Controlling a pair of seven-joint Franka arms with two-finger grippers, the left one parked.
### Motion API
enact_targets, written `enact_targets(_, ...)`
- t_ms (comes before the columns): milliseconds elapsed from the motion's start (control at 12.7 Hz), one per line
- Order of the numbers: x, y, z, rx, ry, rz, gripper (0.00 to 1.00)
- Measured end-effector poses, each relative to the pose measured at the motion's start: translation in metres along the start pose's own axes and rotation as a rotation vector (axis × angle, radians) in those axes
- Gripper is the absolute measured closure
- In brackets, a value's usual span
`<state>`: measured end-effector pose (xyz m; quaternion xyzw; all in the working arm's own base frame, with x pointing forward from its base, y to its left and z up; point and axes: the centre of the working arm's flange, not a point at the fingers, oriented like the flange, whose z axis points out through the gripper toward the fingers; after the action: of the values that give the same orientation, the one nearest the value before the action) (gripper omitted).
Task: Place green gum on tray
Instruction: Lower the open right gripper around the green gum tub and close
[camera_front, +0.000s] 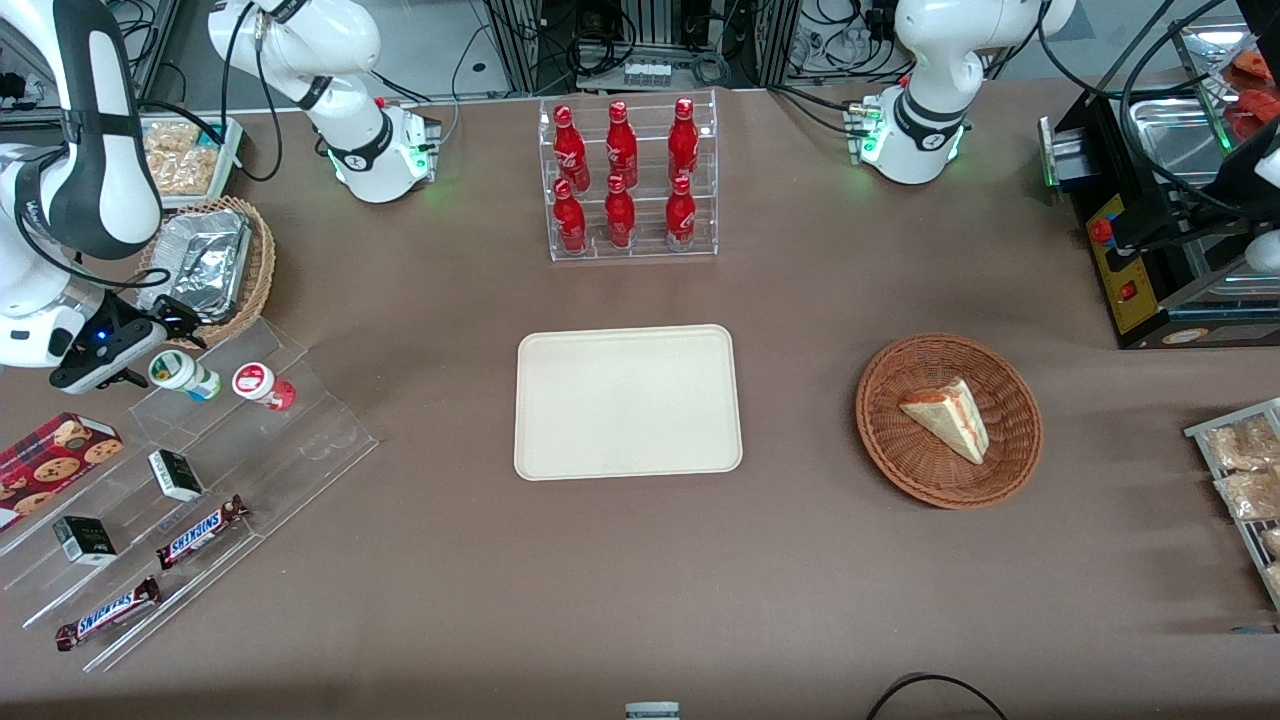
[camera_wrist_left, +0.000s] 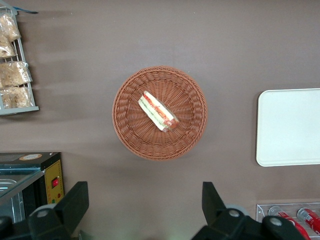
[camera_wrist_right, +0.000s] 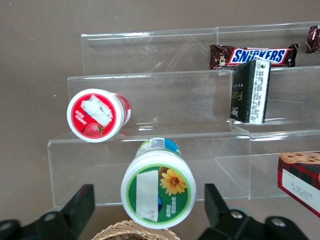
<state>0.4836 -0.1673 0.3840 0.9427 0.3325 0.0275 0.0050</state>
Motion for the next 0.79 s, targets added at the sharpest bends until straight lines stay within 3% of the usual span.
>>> enact_targets(79,0.0,0.0,0.0,-0.002,0.001,0.0,0.05)
enact_targets(158,0.001,0.001,-0.001,-0.007,0.004,0.0,0.12)
enact_targets(316,0.002,0.001,-0.001,-0.014,0.009,-0.003,0.37)
enact_targets(395,0.004,0.0,-0.002,-0.015,0.01,-0.006,0.41)
enact_targets(632,0.009,-0.001,-0.011,-0.017,0.014,-0.016,0.41)
enact_targets(789,0.016,-0.001,-0.036,0.015,-0.001,-0.028,0.41)
